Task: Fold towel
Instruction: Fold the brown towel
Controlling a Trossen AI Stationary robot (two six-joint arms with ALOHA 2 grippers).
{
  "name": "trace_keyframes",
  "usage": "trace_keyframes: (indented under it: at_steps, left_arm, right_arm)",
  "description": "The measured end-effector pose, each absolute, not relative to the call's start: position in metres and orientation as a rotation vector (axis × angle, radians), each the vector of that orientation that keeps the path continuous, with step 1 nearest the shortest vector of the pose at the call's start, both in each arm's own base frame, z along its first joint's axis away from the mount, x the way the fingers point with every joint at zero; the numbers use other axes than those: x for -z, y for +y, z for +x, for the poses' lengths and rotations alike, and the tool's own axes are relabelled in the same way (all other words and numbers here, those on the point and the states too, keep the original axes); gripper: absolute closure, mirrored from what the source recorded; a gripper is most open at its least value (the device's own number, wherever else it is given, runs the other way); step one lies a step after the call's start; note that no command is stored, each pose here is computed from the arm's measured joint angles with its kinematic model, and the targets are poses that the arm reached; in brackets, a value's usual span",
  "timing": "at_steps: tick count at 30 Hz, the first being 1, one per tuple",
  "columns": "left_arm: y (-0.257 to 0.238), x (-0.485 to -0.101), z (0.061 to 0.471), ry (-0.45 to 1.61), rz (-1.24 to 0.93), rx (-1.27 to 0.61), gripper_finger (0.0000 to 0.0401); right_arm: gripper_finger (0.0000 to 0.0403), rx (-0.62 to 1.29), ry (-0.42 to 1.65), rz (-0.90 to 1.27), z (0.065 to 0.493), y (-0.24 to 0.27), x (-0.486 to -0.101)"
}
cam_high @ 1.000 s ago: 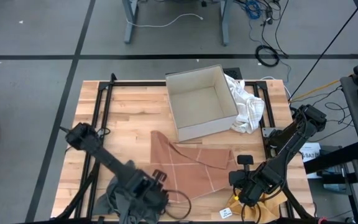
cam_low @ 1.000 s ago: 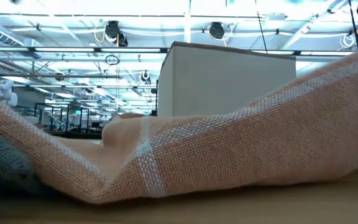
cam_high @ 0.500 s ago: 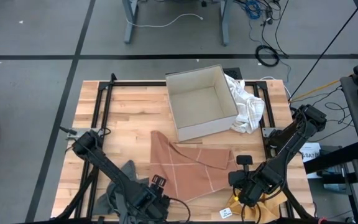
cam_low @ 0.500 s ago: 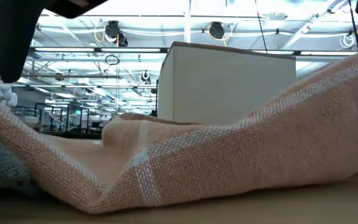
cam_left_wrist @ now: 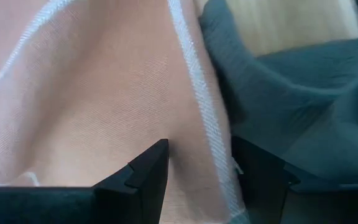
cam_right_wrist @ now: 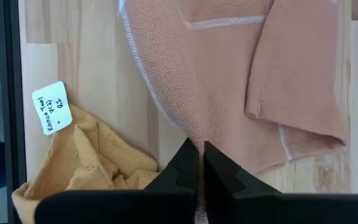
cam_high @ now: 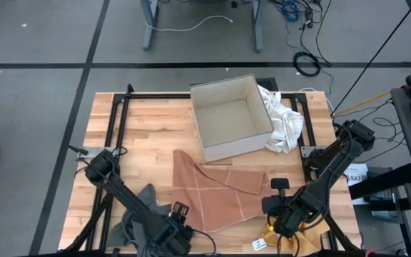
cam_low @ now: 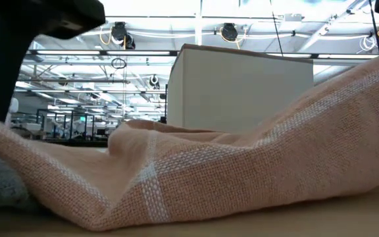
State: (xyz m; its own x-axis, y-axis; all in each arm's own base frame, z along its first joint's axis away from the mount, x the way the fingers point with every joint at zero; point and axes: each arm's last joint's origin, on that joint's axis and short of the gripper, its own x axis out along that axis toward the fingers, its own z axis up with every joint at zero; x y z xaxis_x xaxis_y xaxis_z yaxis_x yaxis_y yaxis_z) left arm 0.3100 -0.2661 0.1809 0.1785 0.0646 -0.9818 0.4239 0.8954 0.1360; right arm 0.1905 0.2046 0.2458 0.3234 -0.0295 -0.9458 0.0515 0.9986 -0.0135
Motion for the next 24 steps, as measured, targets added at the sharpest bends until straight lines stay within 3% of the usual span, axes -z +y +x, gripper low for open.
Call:
trace_keyframes:
  at_steps: [6,15,20,24]
  left_arm:
    - [-0.263,-0.181,0.313,1.34,0.486,0.21,0.0252]
    - [-0.258,-0.184,0.31,1.349,0.599,0.211,0.0389]
    - [-0.244,-0.209,0.3,1.331,0.72,0.095,0.0397]
    - [-0.228,-0.255,0.288,1.232,0.801,-0.081,0.0398]
  right_arm:
    - [0.0403,0.053,1.24,0.02,0.19,0.205,-0.246]
    - [0.0403,0.049,1.246,0.023,0.19,0.205,-0.246]
    - [0.0403,0.022,1.248,-0.013,0.19,0.205,-0.246]
    - [0.0403,-0.003,1.246,-0.044,0.19,0.204,-0.247]
